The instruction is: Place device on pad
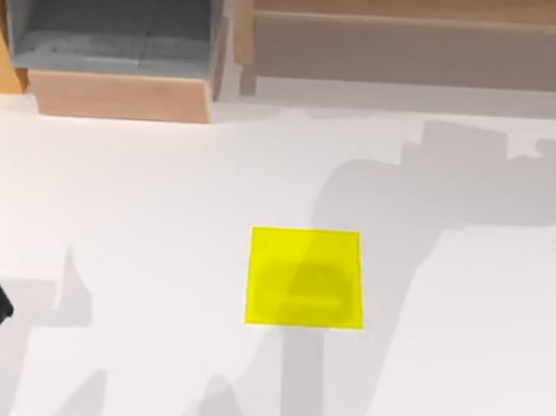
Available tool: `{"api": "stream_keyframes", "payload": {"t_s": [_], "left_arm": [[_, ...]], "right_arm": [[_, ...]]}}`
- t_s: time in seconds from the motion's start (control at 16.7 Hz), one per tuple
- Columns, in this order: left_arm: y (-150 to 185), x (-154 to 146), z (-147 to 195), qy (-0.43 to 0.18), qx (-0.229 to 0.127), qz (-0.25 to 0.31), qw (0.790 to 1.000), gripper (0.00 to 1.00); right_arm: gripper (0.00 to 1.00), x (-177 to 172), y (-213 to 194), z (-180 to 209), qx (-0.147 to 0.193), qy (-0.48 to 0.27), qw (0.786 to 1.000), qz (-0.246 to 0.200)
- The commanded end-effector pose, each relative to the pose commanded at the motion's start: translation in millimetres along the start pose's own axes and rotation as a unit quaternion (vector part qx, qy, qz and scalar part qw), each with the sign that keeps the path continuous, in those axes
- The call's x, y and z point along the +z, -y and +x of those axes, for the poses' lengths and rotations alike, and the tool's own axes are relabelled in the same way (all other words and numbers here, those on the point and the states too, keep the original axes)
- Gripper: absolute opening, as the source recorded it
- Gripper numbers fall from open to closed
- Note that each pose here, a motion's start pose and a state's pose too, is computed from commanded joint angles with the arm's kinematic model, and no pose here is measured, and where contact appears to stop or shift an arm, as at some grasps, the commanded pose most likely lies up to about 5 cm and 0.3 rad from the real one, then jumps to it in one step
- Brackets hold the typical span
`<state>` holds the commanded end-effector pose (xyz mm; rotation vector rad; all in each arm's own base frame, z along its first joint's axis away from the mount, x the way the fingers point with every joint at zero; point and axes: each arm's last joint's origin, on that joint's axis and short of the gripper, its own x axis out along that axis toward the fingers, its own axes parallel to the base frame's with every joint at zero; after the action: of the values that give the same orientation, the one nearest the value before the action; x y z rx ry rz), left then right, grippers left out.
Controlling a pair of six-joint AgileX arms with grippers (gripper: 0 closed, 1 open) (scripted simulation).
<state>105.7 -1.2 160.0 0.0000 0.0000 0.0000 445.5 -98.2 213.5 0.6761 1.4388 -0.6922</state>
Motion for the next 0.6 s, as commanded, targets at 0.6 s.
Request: {"api": "stream_keyframes", "payload": {"t_s": [0.6], "left_arm": [[0, 0, 0, 0.000, 0.000, 0.000, 1.000, 1.00]], "right_arm": [[0.00, -64, -72, -11, 0.011, 0.012, 0.909, -0.417]]}}
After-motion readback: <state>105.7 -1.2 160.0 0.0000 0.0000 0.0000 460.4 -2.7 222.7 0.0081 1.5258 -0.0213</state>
